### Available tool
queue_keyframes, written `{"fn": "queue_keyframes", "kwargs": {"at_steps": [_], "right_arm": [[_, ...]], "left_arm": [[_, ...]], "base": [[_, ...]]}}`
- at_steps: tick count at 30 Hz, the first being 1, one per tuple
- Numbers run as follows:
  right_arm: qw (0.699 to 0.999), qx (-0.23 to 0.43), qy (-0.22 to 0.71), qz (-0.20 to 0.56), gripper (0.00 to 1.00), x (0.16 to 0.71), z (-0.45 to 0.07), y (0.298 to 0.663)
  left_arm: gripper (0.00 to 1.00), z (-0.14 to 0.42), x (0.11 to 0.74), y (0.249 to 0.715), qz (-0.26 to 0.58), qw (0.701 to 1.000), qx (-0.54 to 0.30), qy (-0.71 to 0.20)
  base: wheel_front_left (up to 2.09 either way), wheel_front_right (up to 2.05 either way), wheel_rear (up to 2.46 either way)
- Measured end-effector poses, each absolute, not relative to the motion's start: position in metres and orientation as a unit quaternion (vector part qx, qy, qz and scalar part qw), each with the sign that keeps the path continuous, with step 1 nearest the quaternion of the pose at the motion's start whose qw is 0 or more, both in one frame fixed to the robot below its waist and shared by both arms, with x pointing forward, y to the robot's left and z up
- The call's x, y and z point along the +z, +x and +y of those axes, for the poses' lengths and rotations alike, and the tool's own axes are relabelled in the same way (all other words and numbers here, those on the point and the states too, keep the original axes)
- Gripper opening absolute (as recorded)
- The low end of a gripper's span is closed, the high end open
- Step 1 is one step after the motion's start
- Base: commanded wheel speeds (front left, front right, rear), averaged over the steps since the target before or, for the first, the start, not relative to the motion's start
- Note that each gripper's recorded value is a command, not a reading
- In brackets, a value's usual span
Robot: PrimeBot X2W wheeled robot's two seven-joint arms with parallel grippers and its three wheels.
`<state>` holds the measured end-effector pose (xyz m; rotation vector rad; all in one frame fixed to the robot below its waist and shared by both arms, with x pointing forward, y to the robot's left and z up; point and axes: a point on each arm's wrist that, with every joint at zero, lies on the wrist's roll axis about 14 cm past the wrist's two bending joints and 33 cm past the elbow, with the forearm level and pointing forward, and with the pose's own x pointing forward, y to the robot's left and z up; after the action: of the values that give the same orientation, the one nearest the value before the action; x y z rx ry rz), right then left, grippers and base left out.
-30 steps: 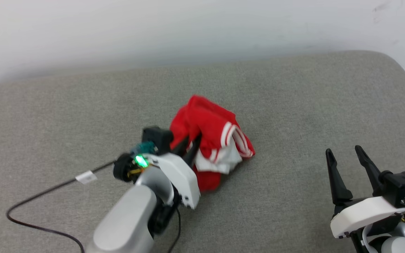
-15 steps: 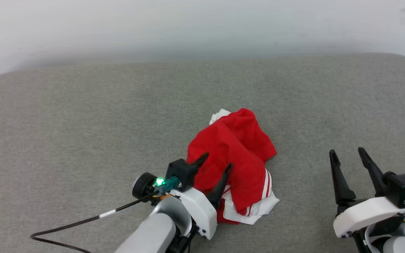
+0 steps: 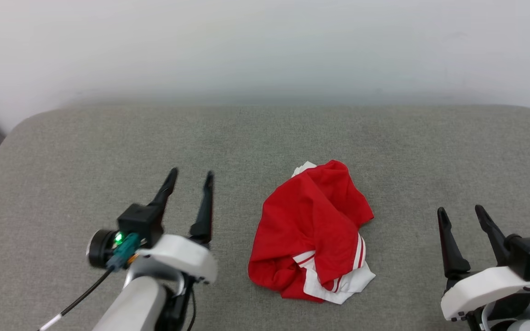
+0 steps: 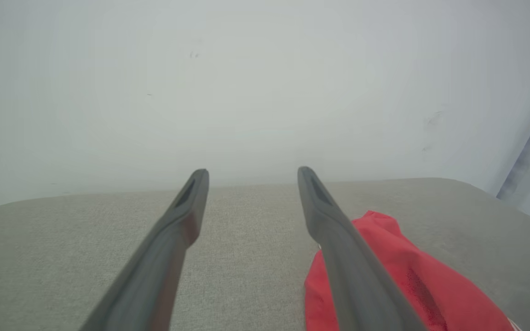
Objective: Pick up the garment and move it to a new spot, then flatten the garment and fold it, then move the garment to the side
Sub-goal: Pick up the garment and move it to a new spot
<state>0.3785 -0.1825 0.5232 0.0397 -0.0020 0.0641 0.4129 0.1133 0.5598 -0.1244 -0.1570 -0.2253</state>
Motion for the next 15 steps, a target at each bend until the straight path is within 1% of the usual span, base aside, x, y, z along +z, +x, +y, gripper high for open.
{"fn": "queue_keyframes", "kwargs": {"at_steps": [5,15], "right_arm": [[0.999,0.035,0.018,0.001,1.0,0.524,-0.181,0.37],[0.999,0.036,0.017,0.009,1.0,0.522,-0.18,0.36]], "left_arm": [[1.0,0.145,0.544,0.399,-0.061,0.994,-0.069,-0.062],[1.0,0.154,0.527,0.387,-0.041,0.996,-0.056,-0.051]], "base": [[0.0,0.0,0.0],[0.0,0.0,0.0]]}}
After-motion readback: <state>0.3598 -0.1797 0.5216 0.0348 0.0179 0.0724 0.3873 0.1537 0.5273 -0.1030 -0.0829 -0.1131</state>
